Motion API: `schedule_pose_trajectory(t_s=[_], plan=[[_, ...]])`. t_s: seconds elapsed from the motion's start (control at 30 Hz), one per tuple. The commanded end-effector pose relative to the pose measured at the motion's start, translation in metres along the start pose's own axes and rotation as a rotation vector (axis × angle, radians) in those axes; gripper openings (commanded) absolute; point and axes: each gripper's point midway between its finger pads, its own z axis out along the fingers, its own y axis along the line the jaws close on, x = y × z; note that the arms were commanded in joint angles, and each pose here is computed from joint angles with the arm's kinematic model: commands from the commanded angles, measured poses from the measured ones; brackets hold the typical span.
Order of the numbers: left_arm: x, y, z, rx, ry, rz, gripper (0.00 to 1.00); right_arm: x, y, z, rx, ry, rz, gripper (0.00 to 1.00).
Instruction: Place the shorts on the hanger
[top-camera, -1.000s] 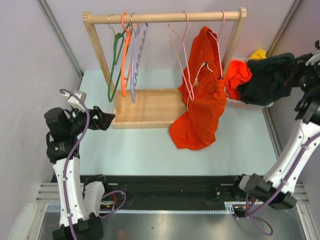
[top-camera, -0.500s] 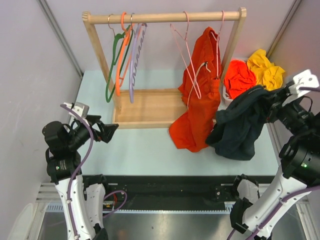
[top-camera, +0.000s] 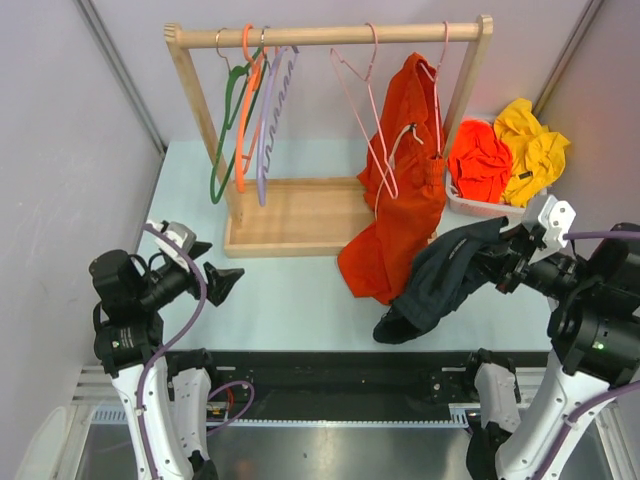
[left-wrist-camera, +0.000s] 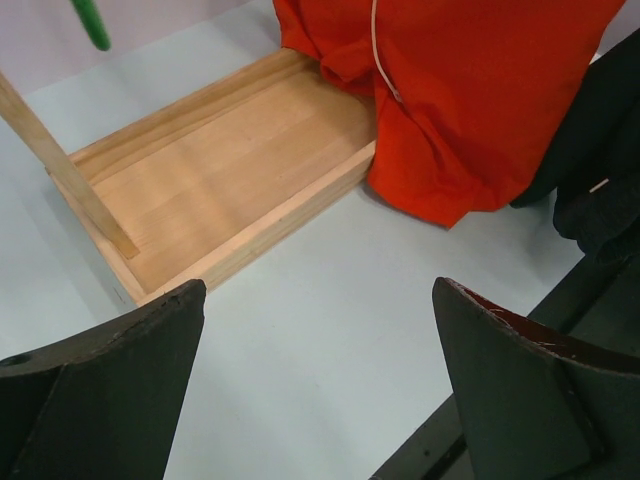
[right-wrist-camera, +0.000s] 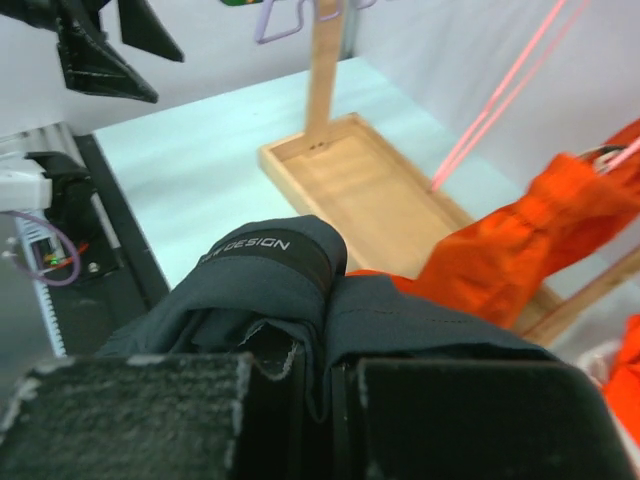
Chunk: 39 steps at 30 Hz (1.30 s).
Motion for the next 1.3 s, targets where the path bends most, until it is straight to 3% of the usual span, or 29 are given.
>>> schedule_pose_trajectory(t_s=[0.0,0.07,0.2,0.23,0.33,0.57,0.67,0.9,1.03,1.07,1.13,1.17,1.27], plan=[[-0.004,-0.008,-0.002,0.060,-0.001,0.090,0.99,-0.002,0.005,0.006,-0.129,-0.089,-0.033,0.00],[0.000,-0.007,0.000,0.075,0.024,0.062,0.99,0.009,-0.003,0.009,-0.129,-0.078,-0.003,0.00],[0.004,0.000,0.001,0.050,0.048,0.049,0.99,0.042,-0.036,0.027,-0.110,0.018,0.200,0.00],[0.005,0.002,0.001,0.043,0.053,0.049,0.99,0.049,-0.034,0.040,-0.170,0.047,0.239,0.00],[0.006,0.004,0.001,0.032,0.059,0.050,0.99,0.061,-0.039,0.064,-0.159,0.115,0.278,0.00],[0.004,-0.001,-0.001,0.036,0.052,0.048,1.00,0.090,0.017,0.126,-0.192,0.259,0.130,0.00],[0.006,-0.016,-0.004,0.127,0.048,0.132,1.00,0.121,0.032,0.151,-0.242,0.352,0.056,0.00],[0.069,-0.026,-0.023,0.266,0.283,0.425,0.98,0.174,0.074,0.227,-0.446,0.429,-0.032,0.00],[0.084,-0.028,-0.032,0.267,0.319,0.556,0.98,0.193,0.106,0.268,-0.553,0.435,-0.072,0.00],[0.084,-0.032,-0.034,0.270,0.306,0.588,0.98,0.182,0.106,0.283,-0.550,0.390,-0.070,0.03],[0.089,-0.038,-0.034,0.307,0.303,0.614,0.98,0.195,0.108,0.305,-0.561,0.413,-0.033,0.22],[0.095,-0.039,-0.035,0.324,0.315,0.623,0.98,0.178,0.104,0.313,-0.555,0.402,-0.039,0.45],[0.112,-0.039,-0.033,0.397,0.361,0.658,0.99,0.197,0.091,0.302,-0.539,0.564,0.003,0.76]])
